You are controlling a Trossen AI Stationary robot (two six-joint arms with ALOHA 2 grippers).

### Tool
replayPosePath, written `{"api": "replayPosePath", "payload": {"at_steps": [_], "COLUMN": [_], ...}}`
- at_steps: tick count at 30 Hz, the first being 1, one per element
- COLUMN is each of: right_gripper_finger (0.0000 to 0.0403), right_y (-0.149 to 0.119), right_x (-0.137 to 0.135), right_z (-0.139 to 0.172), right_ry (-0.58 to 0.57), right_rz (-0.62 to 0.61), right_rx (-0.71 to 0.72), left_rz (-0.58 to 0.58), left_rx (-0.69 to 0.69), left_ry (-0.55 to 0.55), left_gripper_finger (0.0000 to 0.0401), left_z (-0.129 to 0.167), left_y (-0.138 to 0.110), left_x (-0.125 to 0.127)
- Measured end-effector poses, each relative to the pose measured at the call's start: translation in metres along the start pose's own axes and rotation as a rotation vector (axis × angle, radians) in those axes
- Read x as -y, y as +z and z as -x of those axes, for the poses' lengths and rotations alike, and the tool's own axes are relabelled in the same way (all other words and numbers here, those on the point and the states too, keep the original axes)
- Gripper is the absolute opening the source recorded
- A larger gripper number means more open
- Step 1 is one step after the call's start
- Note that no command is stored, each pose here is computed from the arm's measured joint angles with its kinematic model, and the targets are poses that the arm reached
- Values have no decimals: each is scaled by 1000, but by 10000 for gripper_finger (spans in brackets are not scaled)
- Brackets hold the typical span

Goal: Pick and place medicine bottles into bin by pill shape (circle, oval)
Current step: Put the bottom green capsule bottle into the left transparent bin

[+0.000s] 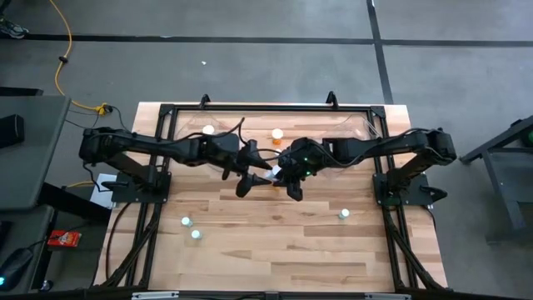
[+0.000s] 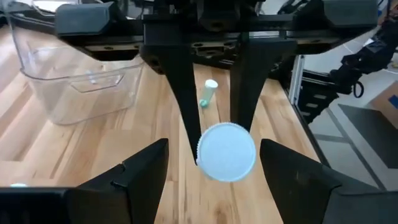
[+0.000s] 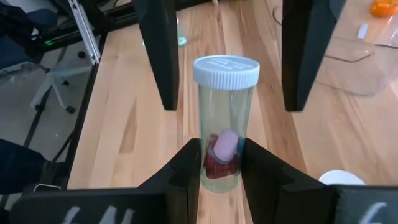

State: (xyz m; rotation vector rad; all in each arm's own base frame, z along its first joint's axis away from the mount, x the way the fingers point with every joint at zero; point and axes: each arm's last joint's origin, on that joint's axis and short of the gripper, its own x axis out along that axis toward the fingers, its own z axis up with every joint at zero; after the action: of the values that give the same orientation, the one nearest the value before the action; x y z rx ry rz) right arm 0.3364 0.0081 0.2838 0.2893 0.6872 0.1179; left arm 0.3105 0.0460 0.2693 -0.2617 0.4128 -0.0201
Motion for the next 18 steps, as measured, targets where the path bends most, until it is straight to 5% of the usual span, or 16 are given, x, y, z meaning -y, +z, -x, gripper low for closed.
{"api": "replayPosePath", "payload": {"at_steps": [10,18], "right_gripper_finger": [78,78], "right_y": [-4,-4], "right_x": [1,1], "right_z": [0,0], "right_ry": [-10,-10], "right_rz": [-9,-11], "right_rx": [-41,-42], "left_rz": [-6,-2], "left_rx": [17,18], "left_ry": [-40,-32], "left_gripper_finger": [236,177], "left_z": [-1,-2], "left_y": [2,1], "left_x": [1,2]}}
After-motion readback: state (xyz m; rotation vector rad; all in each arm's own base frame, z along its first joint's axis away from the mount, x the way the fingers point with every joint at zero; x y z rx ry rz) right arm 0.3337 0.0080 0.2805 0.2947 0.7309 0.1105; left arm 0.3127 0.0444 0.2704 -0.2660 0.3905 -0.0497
